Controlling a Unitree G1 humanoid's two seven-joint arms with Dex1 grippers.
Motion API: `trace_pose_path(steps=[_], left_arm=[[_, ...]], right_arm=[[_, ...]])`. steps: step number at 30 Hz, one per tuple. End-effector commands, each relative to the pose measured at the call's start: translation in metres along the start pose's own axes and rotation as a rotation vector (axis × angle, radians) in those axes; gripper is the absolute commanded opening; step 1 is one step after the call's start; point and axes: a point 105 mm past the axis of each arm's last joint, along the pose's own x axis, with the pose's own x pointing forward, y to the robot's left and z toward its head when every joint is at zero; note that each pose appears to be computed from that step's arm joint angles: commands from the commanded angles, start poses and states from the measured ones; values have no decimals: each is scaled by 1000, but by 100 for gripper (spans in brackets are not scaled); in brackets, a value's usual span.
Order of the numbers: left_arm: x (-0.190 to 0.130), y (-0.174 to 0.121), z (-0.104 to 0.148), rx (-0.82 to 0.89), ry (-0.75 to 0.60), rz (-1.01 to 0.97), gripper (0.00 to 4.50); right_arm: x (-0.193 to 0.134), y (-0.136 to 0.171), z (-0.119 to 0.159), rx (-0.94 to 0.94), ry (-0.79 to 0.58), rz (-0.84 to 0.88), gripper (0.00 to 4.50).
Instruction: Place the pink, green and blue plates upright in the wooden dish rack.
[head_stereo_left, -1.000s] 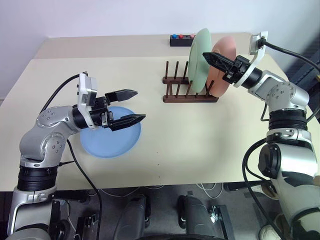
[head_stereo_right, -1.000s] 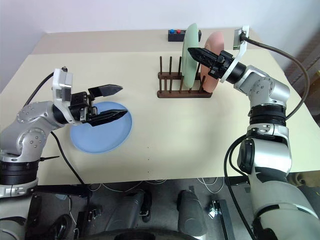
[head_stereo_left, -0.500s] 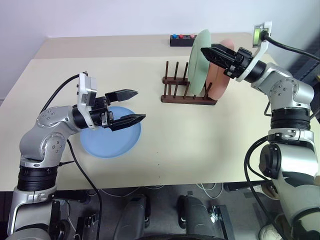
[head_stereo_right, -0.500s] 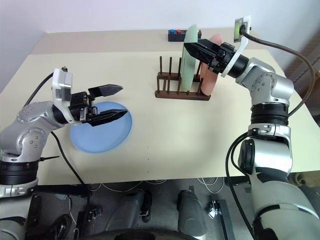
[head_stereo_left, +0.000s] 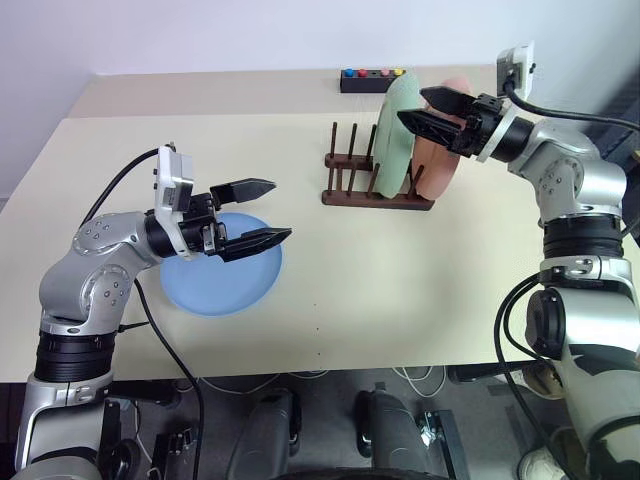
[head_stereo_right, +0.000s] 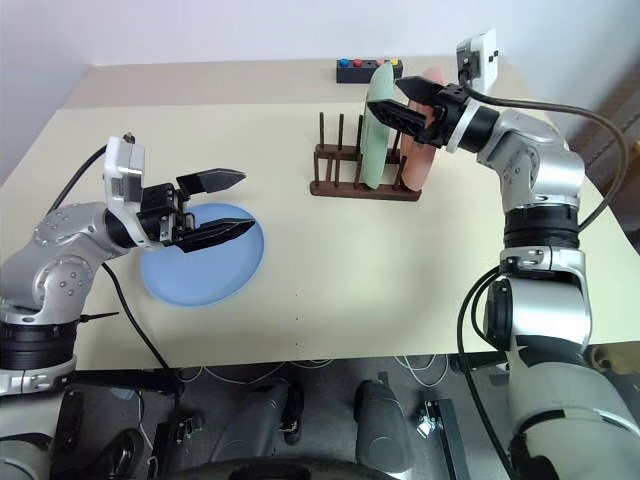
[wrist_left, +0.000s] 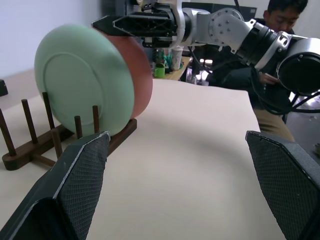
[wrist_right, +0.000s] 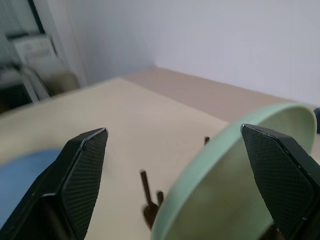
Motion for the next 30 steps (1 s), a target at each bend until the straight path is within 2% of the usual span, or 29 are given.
trace_pose_path(steps=[1, 6, 15, 17, 20, 25, 30], left_arm=[[0, -2, 12, 48, -21, -10, 450], [0, -2, 12, 49, -24, -9, 450], [-13, 10, 13, 84, 2, 59, 450], [-25, 19, 18, 103, 20, 126, 450], [-45, 32, 20, 118, 69, 219, 450], [-73, 41, 21, 114, 138, 330, 450], [-117, 47, 9, -72, 254, 512, 450]], right_arm=[[-1, 2, 26, -154, -7, 1, 435], [-4, 0, 40, -169, -45, -12, 435], [-21, 32, 102, 2, -345, 184, 435], [-26, 51, 97, 31, -310, 288, 435], [-30, 69, 72, -49, -206, 346, 435], [-49, 95, 39, -94, -117, 488, 435], [-59, 105, 26, -57, -123, 551, 435]])
